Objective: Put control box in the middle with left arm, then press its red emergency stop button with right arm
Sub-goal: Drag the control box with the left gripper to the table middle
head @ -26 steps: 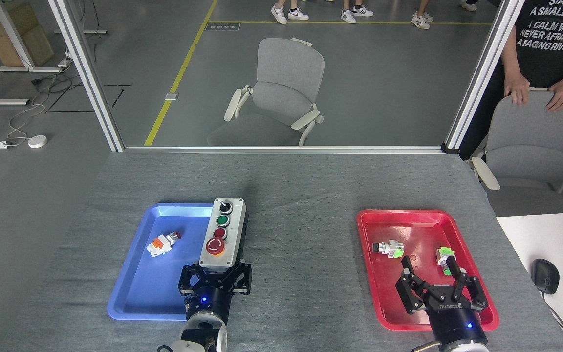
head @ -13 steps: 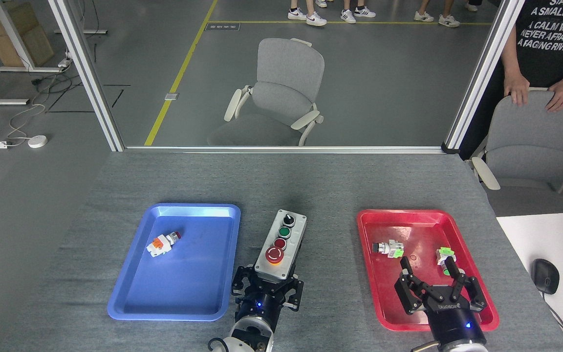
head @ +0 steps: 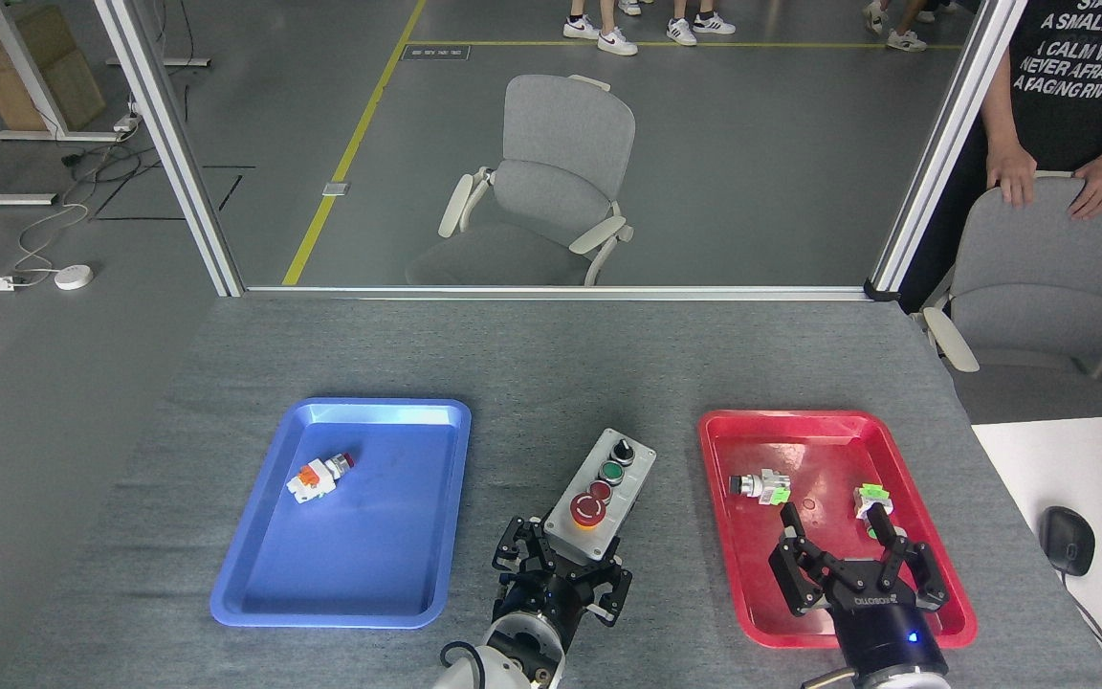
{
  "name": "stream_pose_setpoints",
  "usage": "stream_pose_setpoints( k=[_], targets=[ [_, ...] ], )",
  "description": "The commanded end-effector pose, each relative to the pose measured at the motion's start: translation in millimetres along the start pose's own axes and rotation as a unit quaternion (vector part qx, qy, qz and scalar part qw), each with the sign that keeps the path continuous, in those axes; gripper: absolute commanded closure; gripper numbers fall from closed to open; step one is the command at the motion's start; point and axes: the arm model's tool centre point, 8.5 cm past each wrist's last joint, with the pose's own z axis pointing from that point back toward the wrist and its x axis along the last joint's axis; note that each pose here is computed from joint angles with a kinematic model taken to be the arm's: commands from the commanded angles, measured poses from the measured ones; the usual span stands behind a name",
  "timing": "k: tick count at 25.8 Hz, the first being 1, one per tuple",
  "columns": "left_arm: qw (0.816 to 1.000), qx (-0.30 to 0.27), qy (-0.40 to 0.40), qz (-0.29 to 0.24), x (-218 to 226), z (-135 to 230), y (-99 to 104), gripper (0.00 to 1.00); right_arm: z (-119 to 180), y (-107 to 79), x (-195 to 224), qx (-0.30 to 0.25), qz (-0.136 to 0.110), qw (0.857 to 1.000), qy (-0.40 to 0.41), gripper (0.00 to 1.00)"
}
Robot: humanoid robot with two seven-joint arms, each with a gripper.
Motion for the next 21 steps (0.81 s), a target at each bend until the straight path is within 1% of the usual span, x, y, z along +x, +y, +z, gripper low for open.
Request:
stream_pose_setpoints(
  k=[1, 3, 4, 6, 7, 8, 13, 15, 17, 20, 21],
  targets=[
    [1.000, -0.015, -0.018, -0.010, 5.8, 0.2, -6.2, 1.00, -0.1, 0.6, 1.8, 0.000, -0.001, 1.000, 0.000, 0.01],
    [0.999, -0.026, -0.023, -0.016, 6.5, 0.7, -13.6, 1.00, -0.1, 1.3, 2.2, 0.001, -0.002, 1.000, -0.001, 0.01],
    [0.999, -0.029, -0.024, -0.017, 6.5, 0.9, -15.7, 0.96, -0.2, 1.5, 3.2, 0.001, -0.004, 1.000, -0.001, 0.01],
    [0.999, -0.032, -0.022, -0.018, 5.6, 0.6, -16.5, 0.70, -0.2, 1.7, 3.5, 0.001, -0.004, 1.000, 0.000, 0.01],
    [0.999, -0.036, -0.021, -0.018, 5.6, 0.6, -16.8, 0.61, -0.2, 1.7, 3.6, 0.001, -0.004, 1.000, -0.001, 0.01],
    [0.999, -0.045, -0.019, -0.018, 4.9, 0.8, -18.6, 0.49, -0.2, 1.7, 3.6, 0.001, -0.004, 1.000, -0.001, 0.01],
    [0.998, -0.055, -0.003, -0.019, 0.2, 1.0, -21.0, 0.08, -0.1, 1.5, 3.9, 0.000, -0.004, 1.000, -0.004, 0.01],
    [0.998, -0.052, -0.001, -0.019, 0.9, 1.3, -19.2, 0.03, -0.2, 1.7, 4.4, 0.001, -0.005, 1.000, -0.005, 0.01],
    [0.999, -0.052, -0.003, -0.017, 2.2, 3.3, -21.6, 0.02, -0.2, 1.7, 4.4, 0.001, -0.005, 1.000, -0.005, 0.01],
    [0.998, -0.064, -0.010, -0.006, 12.5, 16.2, -38.2, 0.02, -0.1, 1.5, 4.0, 0.001, -0.004, 1.000, -0.005, 0.01],
    [0.999, -0.052, -0.013, 0.002, 15.4, 19.0, -32.1, 0.01, -0.1, 1.4, 3.4, 0.001, -0.003, 1.000, -0.004, 0.01]
  ],
)
